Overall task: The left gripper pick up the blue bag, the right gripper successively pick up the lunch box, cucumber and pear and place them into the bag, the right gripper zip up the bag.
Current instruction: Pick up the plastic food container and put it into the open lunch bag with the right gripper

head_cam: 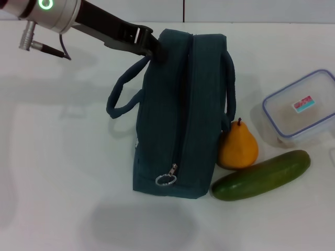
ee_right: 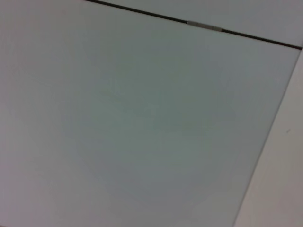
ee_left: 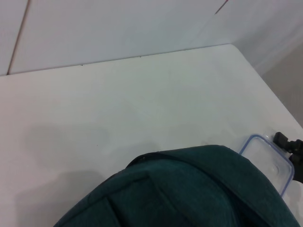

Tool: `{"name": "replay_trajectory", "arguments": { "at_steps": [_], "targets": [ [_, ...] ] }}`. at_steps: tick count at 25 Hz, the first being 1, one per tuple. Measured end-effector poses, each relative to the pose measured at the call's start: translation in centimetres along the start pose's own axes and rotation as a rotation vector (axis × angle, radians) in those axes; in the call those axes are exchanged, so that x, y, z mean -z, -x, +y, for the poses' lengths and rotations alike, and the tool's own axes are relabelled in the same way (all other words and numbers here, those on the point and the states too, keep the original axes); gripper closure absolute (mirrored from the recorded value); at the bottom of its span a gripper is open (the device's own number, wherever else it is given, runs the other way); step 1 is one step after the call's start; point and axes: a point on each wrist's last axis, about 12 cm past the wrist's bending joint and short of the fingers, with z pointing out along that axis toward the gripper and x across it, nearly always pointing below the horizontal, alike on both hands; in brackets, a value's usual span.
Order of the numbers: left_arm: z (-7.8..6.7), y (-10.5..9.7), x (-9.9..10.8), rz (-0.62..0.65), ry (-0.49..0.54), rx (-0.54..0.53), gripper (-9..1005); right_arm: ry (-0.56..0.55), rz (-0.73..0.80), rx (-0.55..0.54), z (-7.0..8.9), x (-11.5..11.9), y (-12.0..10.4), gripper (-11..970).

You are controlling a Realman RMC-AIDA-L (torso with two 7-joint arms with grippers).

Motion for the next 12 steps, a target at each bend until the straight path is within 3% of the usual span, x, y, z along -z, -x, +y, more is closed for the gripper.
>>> {"name": "replay_trajectory", "arguments": {
  "at_steps": [12],
  "targets": [
    [0.0, -0.2, -0.1, 0.001, -0.003, 0.005, 925, 0.109, 0.001, -0.072, 1.1, 0.7, -0.1, 870]
  ]
}}
